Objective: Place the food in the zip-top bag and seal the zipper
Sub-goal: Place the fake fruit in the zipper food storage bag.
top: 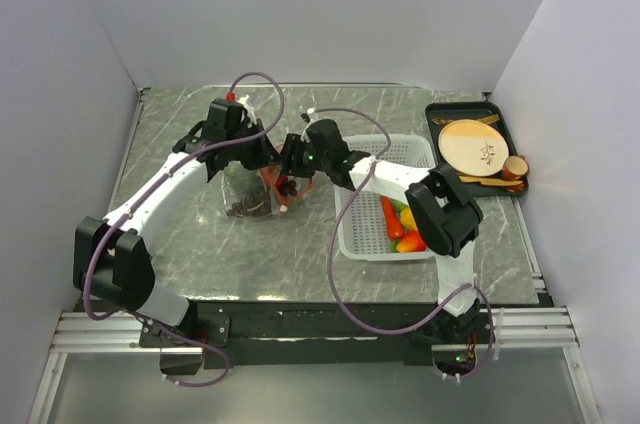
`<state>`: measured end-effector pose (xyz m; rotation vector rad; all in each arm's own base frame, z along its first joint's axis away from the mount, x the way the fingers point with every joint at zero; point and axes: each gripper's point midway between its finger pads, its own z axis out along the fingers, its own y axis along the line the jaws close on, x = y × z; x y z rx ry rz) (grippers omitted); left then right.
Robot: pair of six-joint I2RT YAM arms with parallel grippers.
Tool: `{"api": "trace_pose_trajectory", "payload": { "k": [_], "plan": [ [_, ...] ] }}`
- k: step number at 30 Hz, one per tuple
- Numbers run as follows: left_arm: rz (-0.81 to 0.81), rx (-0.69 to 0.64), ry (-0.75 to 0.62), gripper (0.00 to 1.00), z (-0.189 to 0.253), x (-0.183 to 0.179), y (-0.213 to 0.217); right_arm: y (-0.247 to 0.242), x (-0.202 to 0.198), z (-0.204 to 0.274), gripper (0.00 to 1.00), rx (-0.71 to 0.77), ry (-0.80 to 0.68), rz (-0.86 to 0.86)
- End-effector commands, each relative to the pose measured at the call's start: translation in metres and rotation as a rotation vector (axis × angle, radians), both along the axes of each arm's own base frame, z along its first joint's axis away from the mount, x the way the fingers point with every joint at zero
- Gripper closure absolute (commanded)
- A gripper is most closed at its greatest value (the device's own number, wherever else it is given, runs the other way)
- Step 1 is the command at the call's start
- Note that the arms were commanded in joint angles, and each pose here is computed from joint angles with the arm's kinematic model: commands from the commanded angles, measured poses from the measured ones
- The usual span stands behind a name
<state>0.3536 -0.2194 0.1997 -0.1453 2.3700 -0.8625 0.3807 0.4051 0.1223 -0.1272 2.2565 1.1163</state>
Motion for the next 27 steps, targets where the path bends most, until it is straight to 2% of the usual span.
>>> {"api": "trace_pose_trajectory", "payload": {
  "k": [1, 5, 6, 8, 13, 18, 27],
  "plan": [
    [-0.043, -0.052, -0.044, 0.99, 0.023, -0.007, -0.013, 0.015, 0.030, 0.026, 0.67, 0.086, -0.070, -0.123],
    [-0.039, -0.053, -0.053, 0.99, 0.026, -0.007, -0.014, 0.016, 0.036, 0.018, 0.64, 0.080, -0.060, -0.150],
    [-0.042, -0.054, -0.051, 0.98, 0.025, -0.008, -0.014, 0.018, 0.035, 0.019, 0.61, 0.090, -0.060, -0.142],
    [-0.040, -0.051, -0.053, 0.99, 0.025, -0.007, -0.014, 0.017, 0.034, 0.020, 0.46, 0.080, -0.070, -0.134],
    [-0.021, -0.026, -0.052, 0.99, 0.023, -0.002, -0.010, 0.008, 0.027, 0.035, 0.27, 0.085, -0.116, -0.133],
    [0.007, -0.002, -0.061, 0.98, 0.024, 0.003, -0.006, -0.013, 0.022, 0.049, 0.20, 0.060, -0.158, -0.169],
    [0.027, 0.012, -0.056, 0.98, 0.020, 0.009, -0.004, -0.041, 0.022, 0.063, 0.17, 0.044, -0.183, -0.222]
  ]
}}
